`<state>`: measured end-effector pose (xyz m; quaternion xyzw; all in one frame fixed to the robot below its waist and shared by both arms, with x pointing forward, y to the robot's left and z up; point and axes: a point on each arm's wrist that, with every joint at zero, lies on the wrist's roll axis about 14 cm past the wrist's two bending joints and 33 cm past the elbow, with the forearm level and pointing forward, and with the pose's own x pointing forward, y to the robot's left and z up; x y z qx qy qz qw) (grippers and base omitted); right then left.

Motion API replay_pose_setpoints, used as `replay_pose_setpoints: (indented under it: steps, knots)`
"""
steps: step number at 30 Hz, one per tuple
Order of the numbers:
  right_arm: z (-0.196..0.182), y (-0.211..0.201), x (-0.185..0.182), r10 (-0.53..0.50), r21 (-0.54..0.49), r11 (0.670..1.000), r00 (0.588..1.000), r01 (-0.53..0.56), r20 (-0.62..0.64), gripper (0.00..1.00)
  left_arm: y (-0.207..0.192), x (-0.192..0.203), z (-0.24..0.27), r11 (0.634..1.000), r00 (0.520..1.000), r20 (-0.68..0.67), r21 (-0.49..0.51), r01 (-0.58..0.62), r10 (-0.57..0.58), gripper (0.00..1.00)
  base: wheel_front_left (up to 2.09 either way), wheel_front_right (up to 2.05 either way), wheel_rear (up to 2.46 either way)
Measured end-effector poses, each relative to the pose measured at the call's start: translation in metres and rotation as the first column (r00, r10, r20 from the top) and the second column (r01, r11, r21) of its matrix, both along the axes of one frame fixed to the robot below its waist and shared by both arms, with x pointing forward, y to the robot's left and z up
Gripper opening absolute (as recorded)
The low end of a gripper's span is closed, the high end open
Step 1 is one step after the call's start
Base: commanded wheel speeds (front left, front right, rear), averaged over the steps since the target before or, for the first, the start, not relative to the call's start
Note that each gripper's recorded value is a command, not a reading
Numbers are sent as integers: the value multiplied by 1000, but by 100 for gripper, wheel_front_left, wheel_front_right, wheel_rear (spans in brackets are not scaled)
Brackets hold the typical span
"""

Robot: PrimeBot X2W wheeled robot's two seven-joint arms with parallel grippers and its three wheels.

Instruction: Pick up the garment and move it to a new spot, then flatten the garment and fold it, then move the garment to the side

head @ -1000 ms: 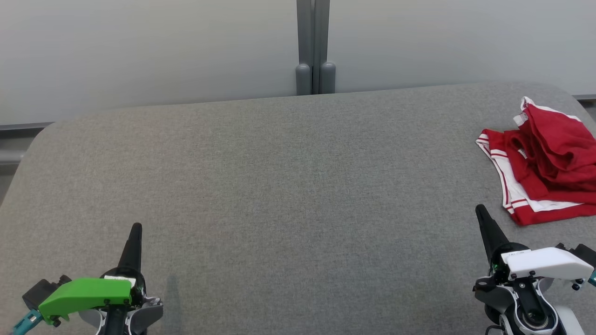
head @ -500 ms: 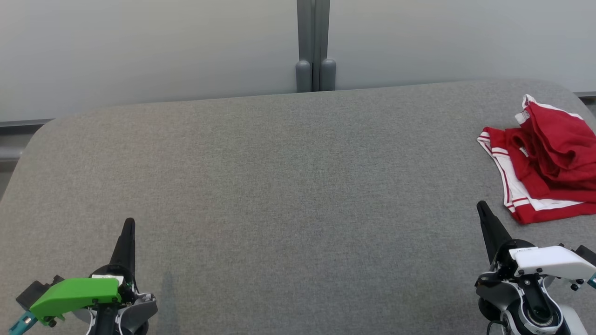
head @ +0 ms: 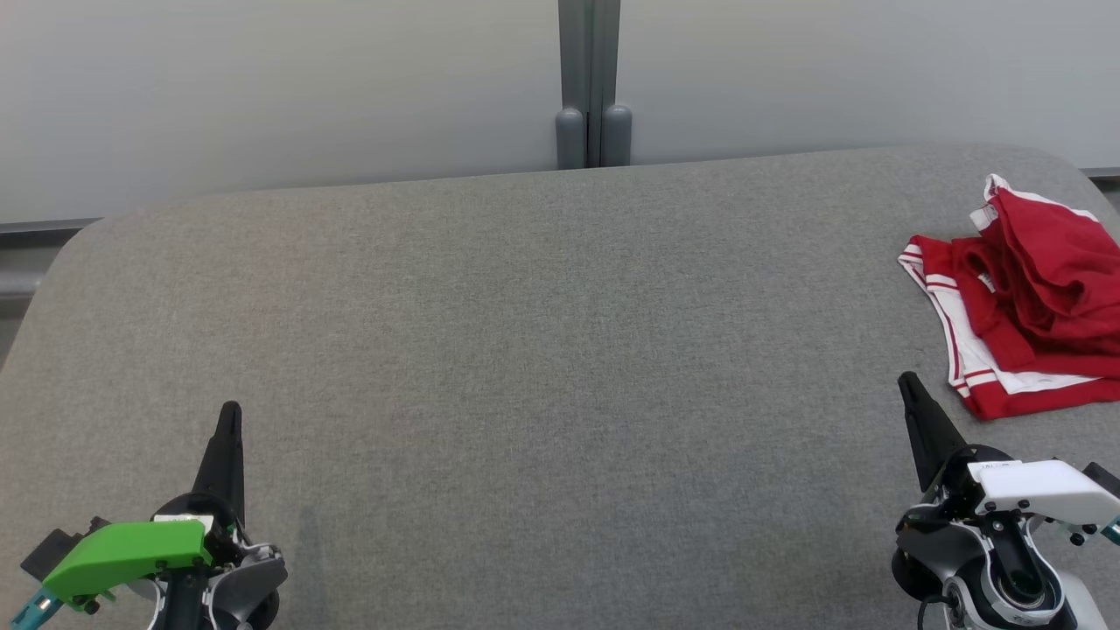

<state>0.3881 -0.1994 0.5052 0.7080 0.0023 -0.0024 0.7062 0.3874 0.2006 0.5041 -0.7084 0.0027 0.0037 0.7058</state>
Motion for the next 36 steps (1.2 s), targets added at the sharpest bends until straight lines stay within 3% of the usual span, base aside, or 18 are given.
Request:
replay_pose_setpoints:
  steps: [36]
  knots:
    - [0, 0, 0, 0, 0, 1000, 1000, 0, 0, 0, 0, 0, 0, 1000, 1000, 0, -1, -1, 1, 0, 0, 0, 0]
